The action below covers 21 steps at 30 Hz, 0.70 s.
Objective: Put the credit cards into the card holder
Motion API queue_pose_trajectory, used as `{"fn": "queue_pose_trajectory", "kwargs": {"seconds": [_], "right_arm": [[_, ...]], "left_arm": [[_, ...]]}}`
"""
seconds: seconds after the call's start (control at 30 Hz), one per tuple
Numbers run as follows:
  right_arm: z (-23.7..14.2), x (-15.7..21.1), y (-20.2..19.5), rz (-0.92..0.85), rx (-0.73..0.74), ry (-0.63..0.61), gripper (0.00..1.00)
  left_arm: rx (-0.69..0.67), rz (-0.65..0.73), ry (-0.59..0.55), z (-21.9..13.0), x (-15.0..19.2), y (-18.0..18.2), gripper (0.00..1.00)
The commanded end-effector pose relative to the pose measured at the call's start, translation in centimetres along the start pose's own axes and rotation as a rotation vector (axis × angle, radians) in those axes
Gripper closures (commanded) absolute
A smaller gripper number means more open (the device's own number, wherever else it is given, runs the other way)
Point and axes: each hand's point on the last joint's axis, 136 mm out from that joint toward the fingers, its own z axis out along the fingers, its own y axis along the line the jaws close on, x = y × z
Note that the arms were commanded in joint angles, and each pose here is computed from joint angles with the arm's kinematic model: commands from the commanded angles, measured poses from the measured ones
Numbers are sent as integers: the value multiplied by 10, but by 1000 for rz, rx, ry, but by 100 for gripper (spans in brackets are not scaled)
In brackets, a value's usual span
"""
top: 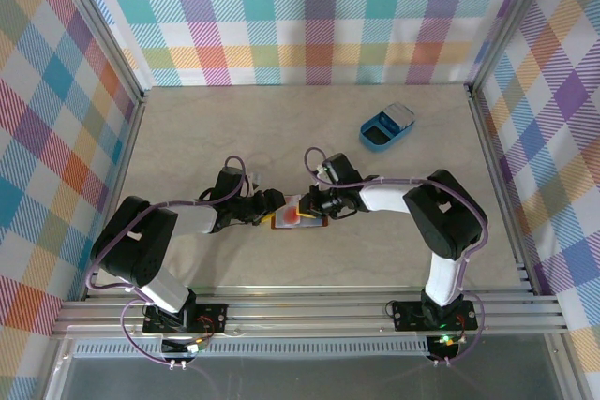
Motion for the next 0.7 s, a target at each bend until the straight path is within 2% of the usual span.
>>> {"fn": "queue_pose_trajectory", "kwargs": {"seconds": [0.0, 0.47, 0.53, 0.67], "right_arm": [[14, 7, -8, 33, 30, 19, 100], [27, 3, 7, 33, 15, 13, 100], [25, 3, 9, 30, 16, 11, 95], [6, 3, 15, 2, 53, -15, 75]], "left_arm": [[14, 27, 7, 12, 4, -2, 39], [34, 16, 8, 12, 5, -5, 42], [35, 12, 4, 12, 5, -5, 43], [19, 0, -21, 10, 3, -1, 44]]}}
